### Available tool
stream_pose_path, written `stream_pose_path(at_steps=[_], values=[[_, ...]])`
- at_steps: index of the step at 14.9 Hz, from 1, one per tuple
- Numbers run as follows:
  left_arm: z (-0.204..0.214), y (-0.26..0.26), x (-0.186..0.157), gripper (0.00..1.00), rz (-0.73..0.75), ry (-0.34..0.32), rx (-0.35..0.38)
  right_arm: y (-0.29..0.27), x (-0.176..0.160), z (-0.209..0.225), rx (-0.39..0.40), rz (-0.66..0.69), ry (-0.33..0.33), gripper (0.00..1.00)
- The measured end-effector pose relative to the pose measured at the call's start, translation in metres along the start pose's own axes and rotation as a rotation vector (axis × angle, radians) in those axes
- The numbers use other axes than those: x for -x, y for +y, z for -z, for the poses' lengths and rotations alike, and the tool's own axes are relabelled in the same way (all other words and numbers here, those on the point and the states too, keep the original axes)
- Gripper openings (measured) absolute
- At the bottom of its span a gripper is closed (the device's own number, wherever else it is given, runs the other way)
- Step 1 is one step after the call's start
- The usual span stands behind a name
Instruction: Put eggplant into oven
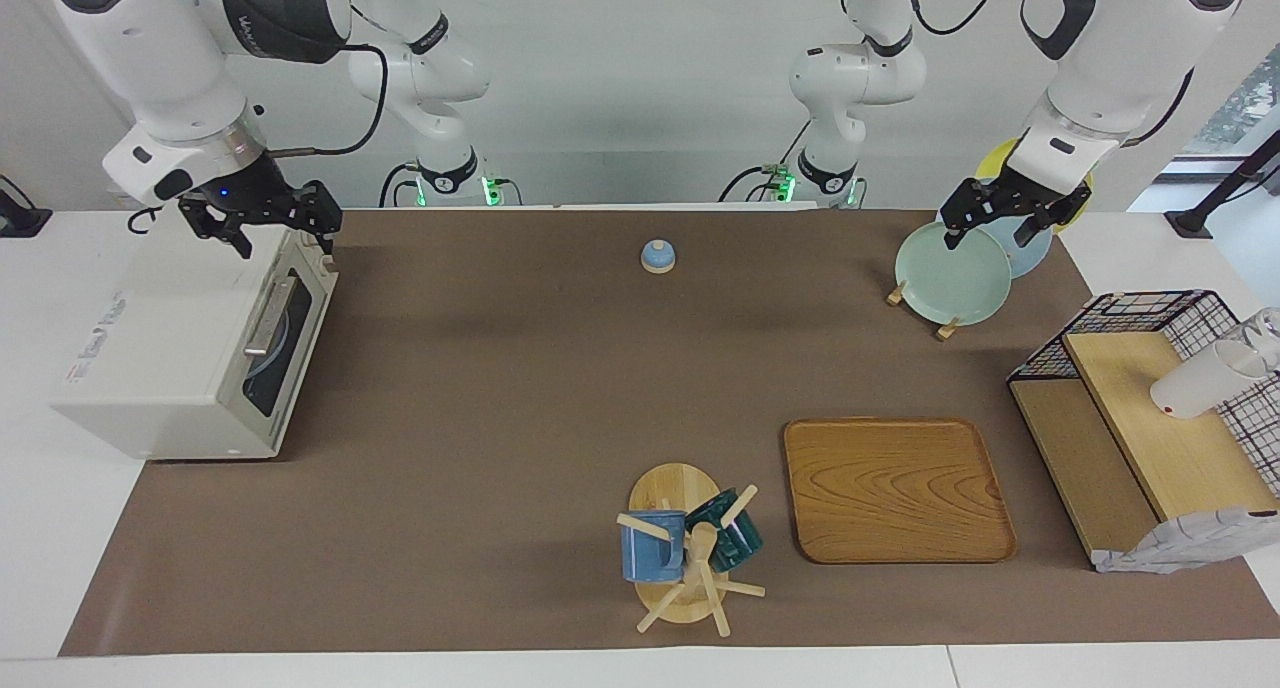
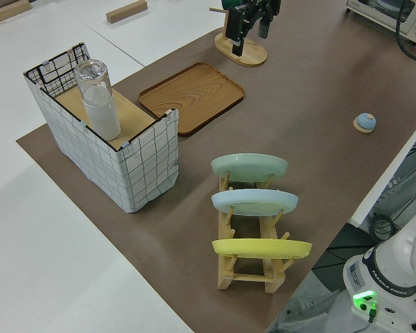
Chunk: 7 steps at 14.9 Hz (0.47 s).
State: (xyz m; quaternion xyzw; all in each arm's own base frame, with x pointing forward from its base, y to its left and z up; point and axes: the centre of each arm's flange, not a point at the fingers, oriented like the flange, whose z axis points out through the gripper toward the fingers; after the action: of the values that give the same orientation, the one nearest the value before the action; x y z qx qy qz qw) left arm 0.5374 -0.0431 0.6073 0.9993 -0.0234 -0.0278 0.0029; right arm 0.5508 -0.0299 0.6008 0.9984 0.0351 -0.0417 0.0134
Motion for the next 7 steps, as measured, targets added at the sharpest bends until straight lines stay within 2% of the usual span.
stream_pose_path(at_steps=[7], values=[[0.0000, 0.0000, 0.0000, 1.00, 0.000, 0.000, 0.000, 0.0063, 0.0008, 0.0036, -0.006, -0.025, 0.009, 1.00]])
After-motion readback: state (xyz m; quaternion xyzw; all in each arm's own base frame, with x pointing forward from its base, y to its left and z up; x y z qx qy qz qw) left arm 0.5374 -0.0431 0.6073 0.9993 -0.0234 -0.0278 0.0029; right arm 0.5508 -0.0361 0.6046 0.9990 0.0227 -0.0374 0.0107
